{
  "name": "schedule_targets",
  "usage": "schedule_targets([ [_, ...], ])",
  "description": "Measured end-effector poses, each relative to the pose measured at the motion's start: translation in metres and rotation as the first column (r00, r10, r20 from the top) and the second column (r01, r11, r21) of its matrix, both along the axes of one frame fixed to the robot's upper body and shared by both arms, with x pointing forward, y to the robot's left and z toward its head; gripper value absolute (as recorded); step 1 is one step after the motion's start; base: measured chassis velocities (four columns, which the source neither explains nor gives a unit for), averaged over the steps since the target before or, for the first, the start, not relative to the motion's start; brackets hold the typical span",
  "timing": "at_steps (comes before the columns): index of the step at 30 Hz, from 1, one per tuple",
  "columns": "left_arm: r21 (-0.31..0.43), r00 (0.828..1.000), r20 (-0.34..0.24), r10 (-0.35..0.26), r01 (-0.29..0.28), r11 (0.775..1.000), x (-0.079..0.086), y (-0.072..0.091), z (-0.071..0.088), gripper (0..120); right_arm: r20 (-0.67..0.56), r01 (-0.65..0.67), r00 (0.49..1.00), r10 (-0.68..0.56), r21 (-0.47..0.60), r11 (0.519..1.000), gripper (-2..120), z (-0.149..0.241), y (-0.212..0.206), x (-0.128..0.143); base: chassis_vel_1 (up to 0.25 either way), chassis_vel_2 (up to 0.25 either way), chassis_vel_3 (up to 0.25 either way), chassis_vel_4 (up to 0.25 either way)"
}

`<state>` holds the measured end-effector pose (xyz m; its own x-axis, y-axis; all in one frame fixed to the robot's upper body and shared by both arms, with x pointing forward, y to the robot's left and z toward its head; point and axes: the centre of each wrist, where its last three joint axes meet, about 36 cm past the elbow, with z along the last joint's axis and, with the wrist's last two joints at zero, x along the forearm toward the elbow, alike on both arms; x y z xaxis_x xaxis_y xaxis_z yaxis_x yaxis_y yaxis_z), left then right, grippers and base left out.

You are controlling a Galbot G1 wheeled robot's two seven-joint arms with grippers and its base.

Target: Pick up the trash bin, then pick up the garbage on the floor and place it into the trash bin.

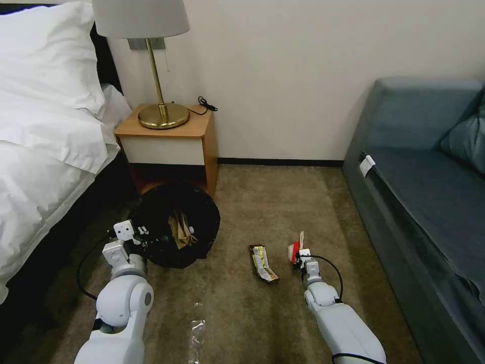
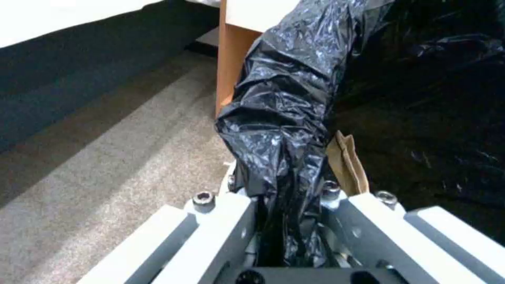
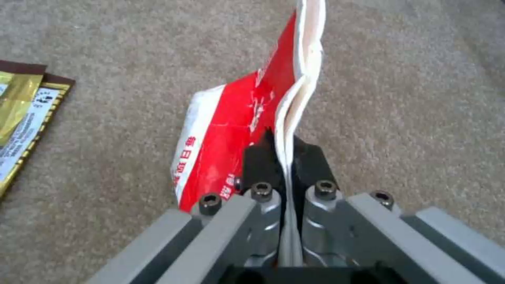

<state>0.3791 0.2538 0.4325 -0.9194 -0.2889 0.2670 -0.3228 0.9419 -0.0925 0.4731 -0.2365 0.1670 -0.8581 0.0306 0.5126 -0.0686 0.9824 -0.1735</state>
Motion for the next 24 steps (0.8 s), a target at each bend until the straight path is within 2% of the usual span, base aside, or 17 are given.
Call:
schedule_targets([
  [7,0.003,1.0,-0.003,0.003,-0.003,1.0,-0.002,0.001,-0.001,2,0.013,-0.004,1.0,0.004,0.005,1.0,0,0.001,0.004,-0.002,0.0,0.0,0.0,0.0],
  [12,0.002,1.0,-0.006,0.0,0.0,1.0,-0.002,0.001,-0.003,2,0.102,-0.013,0.995,0.01,0.03,0.999,0,0.02,0.014,0.007,0.0,0.0,0.0,0.0],
  [13,0.001,1.0,-0.009,0.0,0.0,1.0,-0.001,0.0,-0.004,2,0.171,-0.019,0.985,0.008,0.061,0.998,0,0.04,0.025,0.014,0.0,0.0,0.0,0.0],
  [14,0.001,1.0,-0.009,0.0,0.0,1.0,-0.001,0.0,-0.004,2,0.171,-0.019,0.985,0.008,0.061,0.998,0,0.04,0.025,0.014,0.0,0.0,0.0,0.0],
  [16,-0.004,1.0,-0.011,-0.004,0.004,1.0,0.001,-0.002,-0.005,2,0.331,-0.034,0.944,-0.003,0.106,0.994,0,0.084,0.054,0.028,0.0,0.0,0.0,0.0],
  [17,-0.004,1.0,-0.011,-0.004,0.004,1.0,0.001,-0.002,-0.005,2,0.331,-0.034,0.944,-0.003,0.106,0.994,0,0.084,0.054,0.028,0.0,0.0,0.0,0.0],
  [18,-0.006,1.0,-0.011,-0.006,0.006,1.0,0.002,-0.003,-0.005,2,0.428,-0.064,0.904,0.004,0.126,0.99,0,0.108,0.076,0.035,0.0,0.0,0.0,0.0],
  [20,-0.007,1.0,-0.01,-0.007,0.007,1.0,0.003,-0.002,-0.005,2,0.466,-0.08,0.885,0.007,0.137,0.987,0,0.121,0.086,0.037,0.0,0.0,0.0,0.0],
  [21,-0.01,1.0,-0.009,-0.005,0.005,1.0,0.004,-0.002,-0.005,2,0.525,-0.132,0.851,0.024,0.169,0.977,0,0.146,0.109,0.038,0.0,0.0,0.0,0.0],
  [24,-0.017,1.0,-0.01,-0.005,0.005,1.0,0.006,-0.001,-0.005,2,0.578,-0.238,0.813,0.072,0.216,0.947,0,0.177,0.145,0.03,0.0,0.0,0.0,0.0],
])
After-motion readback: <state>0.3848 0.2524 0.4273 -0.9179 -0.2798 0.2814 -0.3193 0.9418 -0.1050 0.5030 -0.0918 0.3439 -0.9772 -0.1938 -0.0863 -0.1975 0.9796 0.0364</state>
